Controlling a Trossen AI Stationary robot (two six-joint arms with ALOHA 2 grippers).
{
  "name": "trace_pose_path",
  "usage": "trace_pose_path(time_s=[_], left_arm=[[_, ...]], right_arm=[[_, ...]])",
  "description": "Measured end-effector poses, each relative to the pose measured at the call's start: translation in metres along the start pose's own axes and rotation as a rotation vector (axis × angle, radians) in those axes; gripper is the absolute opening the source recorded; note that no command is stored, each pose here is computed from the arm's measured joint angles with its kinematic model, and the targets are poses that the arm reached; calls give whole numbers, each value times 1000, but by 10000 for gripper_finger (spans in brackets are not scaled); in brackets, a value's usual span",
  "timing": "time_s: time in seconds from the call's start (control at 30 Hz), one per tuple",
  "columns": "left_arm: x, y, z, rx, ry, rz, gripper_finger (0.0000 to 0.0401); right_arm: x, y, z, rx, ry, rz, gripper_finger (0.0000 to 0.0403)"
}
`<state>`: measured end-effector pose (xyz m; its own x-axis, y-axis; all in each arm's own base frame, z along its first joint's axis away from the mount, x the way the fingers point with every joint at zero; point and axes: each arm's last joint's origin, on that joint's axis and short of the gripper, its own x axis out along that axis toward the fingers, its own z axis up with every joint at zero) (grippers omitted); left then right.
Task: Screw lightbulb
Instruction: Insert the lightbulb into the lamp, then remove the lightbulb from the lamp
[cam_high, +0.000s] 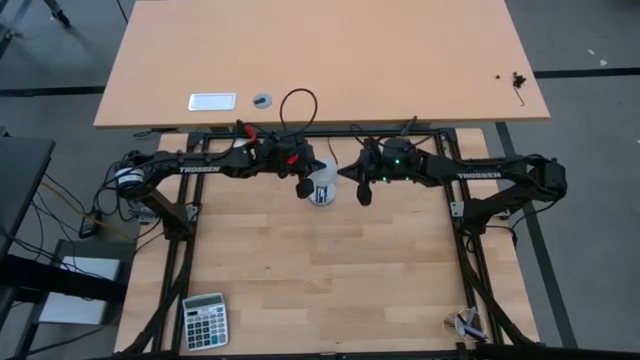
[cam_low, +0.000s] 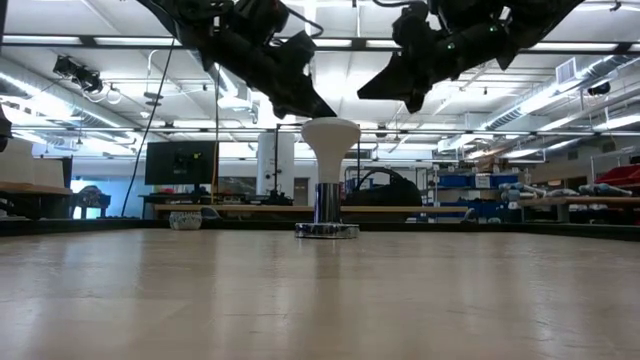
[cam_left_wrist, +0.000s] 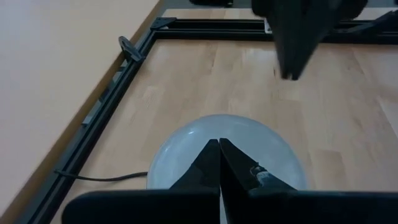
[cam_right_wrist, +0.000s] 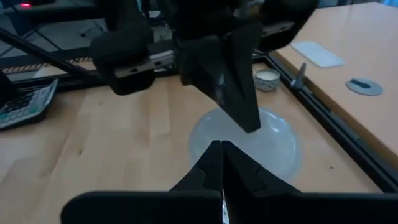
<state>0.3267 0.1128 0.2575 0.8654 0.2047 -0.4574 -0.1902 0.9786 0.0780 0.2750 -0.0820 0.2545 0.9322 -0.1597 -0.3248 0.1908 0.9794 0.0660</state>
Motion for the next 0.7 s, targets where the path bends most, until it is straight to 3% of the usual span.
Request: trace_pose_path(time_s=[0.7], left_arm=[[-39,-3,25,6,-115,-1,3]], right_arm=[[-4,11,4,9,-20,34,9]])
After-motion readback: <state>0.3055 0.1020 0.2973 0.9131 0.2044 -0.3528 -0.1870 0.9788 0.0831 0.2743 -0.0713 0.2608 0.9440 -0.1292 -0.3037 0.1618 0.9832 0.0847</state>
